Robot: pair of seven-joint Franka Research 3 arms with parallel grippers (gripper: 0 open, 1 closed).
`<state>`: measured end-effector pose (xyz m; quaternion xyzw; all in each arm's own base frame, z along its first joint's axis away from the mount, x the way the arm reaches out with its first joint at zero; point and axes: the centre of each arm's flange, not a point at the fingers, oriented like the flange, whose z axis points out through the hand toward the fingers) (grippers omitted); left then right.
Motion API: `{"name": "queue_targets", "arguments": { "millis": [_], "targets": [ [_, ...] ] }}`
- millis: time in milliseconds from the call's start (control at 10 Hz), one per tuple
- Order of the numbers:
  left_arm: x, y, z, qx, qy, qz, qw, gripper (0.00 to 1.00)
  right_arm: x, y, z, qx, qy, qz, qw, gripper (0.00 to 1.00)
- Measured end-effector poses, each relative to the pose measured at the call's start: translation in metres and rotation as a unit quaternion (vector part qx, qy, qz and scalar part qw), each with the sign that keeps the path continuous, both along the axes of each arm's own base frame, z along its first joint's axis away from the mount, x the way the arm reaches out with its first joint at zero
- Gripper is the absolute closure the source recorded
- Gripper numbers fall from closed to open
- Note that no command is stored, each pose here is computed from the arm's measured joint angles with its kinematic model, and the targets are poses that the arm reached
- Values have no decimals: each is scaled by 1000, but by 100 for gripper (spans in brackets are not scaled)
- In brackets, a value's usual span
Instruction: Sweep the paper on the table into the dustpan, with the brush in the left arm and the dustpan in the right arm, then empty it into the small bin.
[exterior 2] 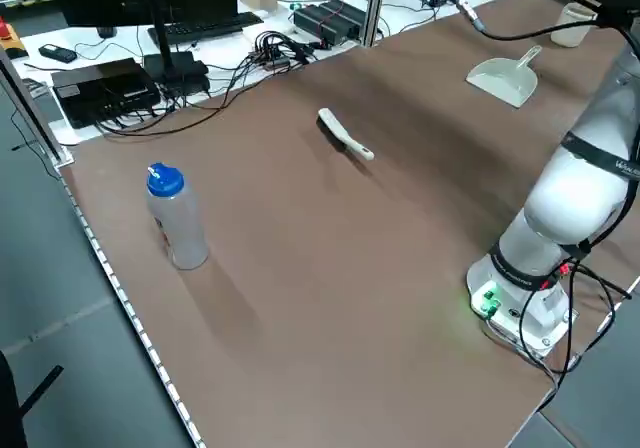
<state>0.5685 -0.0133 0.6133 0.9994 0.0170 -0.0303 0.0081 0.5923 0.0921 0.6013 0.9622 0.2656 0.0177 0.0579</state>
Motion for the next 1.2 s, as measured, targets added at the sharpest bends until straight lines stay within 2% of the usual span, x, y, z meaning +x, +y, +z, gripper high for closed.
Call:
{"name": "queue_targets", "arguments": {
  "millis": [100, 200, 400, 700, 1200],
  "targets": [
    [0, -2, 0, 0, 0, 0, 1000, 0, -4, -41, 10, 22, 7, -77, 997, 0],
    [0, -4, 0, 0, 0, 0, 1000, 0, -12, -68, 20, 29, 14, -130, 991, 0],
    [0, -7, 0, 0, 1, 0, 1000, 0, -35, -80, 39, 31, 9, -198, 980, 0],
    [-1, -11, 1, 0, 0, -3, 1000, 0, -69, -87, 25, 29, -4, -238, 971, 0],
    [-7, -32, 14, 0, -12, -19, 1000, 0, -75, -119, 20, 67, -5, -275, 959, 0]
  ]
}}
